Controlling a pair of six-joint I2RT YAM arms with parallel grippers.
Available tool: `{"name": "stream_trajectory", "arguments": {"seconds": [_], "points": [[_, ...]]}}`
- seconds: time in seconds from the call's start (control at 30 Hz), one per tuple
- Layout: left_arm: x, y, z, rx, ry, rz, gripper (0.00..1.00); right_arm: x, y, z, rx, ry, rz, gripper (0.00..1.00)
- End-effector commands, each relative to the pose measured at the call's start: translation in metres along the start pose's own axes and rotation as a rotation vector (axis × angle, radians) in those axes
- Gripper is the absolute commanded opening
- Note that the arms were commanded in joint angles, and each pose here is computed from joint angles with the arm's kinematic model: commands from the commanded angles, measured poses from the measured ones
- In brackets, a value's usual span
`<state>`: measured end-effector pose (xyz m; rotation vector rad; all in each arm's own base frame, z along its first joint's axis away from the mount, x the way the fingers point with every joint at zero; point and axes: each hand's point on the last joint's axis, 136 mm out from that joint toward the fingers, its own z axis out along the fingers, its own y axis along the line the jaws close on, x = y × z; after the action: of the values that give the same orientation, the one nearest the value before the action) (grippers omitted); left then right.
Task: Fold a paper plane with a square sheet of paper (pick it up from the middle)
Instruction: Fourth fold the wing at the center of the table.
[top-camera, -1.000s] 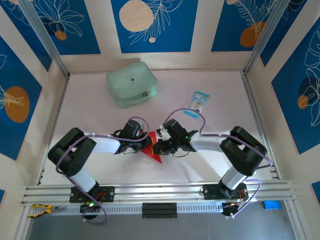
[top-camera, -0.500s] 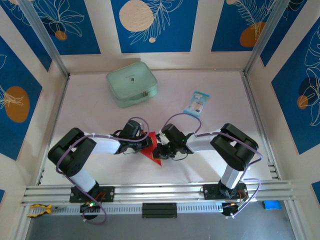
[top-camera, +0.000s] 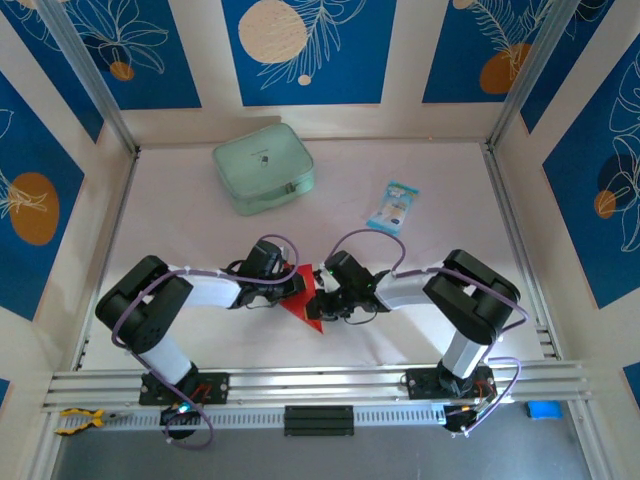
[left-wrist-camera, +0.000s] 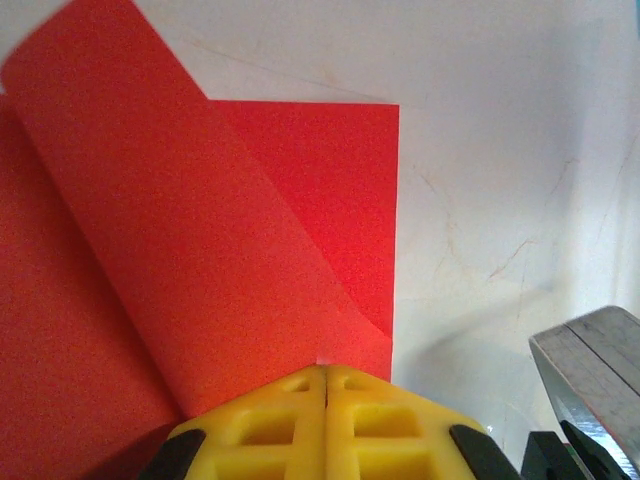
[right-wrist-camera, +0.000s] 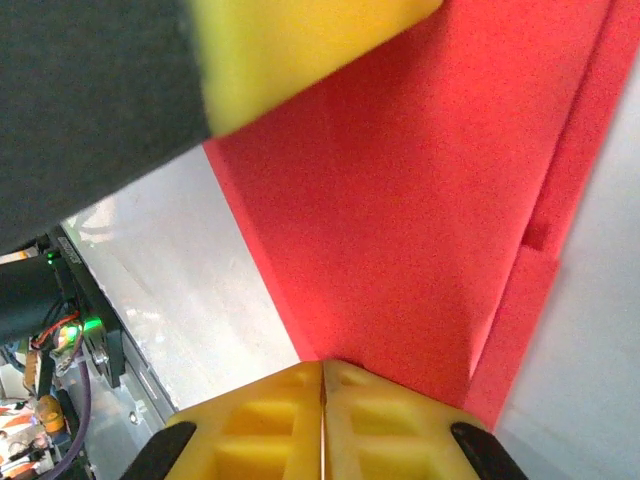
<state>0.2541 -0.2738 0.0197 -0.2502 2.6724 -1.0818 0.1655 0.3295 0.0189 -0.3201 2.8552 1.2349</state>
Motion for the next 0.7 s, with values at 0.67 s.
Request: {"name": "stream_trajectory", "arguments": {"seconds": [0.67], "points": [[0.005, 0.017, 0.001, -0.055, 0.003, 0.004, 0.05, 0.017, -0.012, -0.003, 0.147, 0.061, -0.014, 0.09]]}}
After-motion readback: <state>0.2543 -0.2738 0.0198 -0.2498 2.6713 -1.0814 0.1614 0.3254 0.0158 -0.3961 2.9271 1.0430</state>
